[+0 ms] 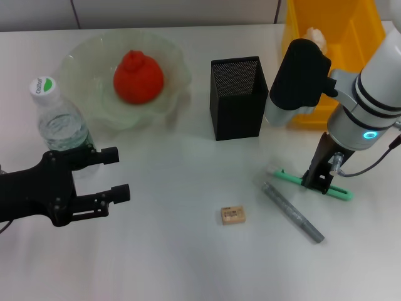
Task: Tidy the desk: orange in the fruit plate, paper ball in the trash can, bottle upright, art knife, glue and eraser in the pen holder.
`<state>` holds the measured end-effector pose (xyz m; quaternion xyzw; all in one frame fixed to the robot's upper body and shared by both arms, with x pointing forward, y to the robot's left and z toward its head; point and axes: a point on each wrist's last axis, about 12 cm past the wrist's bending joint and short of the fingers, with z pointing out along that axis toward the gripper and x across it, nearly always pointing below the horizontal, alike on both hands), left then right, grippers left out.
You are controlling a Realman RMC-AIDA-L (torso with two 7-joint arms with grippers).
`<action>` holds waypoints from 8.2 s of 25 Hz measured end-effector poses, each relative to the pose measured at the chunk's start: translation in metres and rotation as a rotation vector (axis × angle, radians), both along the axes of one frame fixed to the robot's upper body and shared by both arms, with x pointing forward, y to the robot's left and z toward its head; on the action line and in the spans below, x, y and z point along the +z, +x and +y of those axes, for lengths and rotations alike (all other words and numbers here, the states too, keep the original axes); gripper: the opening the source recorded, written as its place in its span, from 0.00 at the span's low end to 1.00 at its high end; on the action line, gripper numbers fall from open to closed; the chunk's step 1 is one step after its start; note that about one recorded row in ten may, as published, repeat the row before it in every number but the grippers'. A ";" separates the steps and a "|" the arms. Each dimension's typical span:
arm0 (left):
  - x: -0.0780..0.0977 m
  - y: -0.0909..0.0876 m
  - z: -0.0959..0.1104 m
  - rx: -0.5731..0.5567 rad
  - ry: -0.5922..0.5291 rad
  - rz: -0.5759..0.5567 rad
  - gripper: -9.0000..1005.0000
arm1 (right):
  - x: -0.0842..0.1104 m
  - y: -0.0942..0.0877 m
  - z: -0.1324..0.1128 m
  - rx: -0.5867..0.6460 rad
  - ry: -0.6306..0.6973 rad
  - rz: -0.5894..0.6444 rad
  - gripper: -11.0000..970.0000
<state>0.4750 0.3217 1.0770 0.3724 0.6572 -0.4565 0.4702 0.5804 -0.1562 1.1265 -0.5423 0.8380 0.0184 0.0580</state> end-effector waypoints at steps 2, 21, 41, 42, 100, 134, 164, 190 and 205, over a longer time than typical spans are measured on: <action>0.000 0.001 0.000 0.000 0.001 -0.001 0.77 | -0.001 0.000 -0.001 0.002 0.000 0.001 0.13; 0.000 0.001 0.000 0.007 0.005 -0.001 0.77 | 0.011 0.005 -0.002 -0.004 0.023 -0.036 0.10; -0.001 0.002 -0.001 0.015 0.009 0.000 0.77 | -0.002 0.005 0.002 0.014 0.020 -0.023 0.32; -0.001 0.002 -0.001 0.015 0.009 0.000 0.77 | -0.003 0.004 0.002 0.013 0.021 -0.021 0.31; -0.004 -0.010 -0.002 -0.007 -0.023 0.012 0.77 | 0.104 -0.019 -0.074 -0.007 0.720 -0.160 0.74; -0.004 -0.012 -0.003 -0.020 -0.034 0.018 0.77 | 0.003 -0.027 0.076 0.338 0.180 0.024 0.47; -0.006 -0.018 0.002 -0.004 -0.030 0.023 0.77 | 0.092 0.015 0.014 0.001 0.553 -0.367 0.31; -0.006 -0.017 0.004 0.007 -0.020 0.021 0.77 | 0.078 -0.005 0.002 -0.024 0.235 -0.100 0.60; -0.005 -0.014 0.002 -0.002 -0.015 0.021 0.77 | 0.010 -0.013 0.017 -0.057 0.225 0.027 0.50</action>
